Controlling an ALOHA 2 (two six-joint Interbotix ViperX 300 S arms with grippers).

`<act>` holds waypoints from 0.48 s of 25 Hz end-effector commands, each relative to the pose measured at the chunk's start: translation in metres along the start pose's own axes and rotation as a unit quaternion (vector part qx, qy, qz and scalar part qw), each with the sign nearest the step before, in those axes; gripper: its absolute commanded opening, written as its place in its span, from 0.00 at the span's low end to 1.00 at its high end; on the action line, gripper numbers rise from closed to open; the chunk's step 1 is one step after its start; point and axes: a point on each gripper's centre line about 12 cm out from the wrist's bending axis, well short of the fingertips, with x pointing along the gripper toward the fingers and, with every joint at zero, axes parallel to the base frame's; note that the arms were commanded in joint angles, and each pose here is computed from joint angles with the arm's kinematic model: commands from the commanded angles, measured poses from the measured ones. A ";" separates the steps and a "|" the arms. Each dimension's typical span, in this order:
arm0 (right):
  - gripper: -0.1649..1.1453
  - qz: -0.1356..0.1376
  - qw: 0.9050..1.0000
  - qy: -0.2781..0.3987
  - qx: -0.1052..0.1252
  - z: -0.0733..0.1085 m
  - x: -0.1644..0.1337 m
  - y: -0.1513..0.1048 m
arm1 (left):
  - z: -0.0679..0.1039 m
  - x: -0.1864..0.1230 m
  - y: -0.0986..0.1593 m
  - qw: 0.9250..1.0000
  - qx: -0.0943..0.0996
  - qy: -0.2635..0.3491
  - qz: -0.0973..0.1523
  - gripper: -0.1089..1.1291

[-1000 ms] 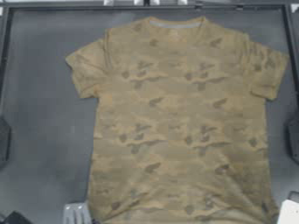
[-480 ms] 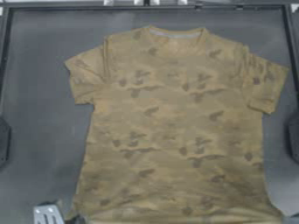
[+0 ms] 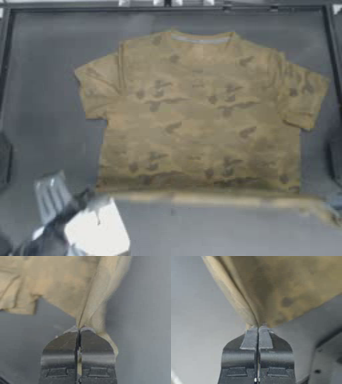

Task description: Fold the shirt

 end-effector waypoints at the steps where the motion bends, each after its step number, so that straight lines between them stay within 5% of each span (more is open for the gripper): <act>1: 0.19 0.006 0.999 -0.016 0.037 0.019 -0.005 -0.017 | 0.011 -0.012 0.036 0.998 -0.042 -0.030 -0.025 0.13; 6: 0.19 -0.005 0.997 -0.028 0.075 0.036 0.001 -0.044 | 0.018 0.009 0.074 0.995 -0.073 -0.053 -0.042 0.13; 12: 0.19 -0.050 0.994 -0.039 0.093 0.056 0.015 -0.076 | 0.024 0.037 0.121 0.991 -0.112 -0.063 -0.034 0.13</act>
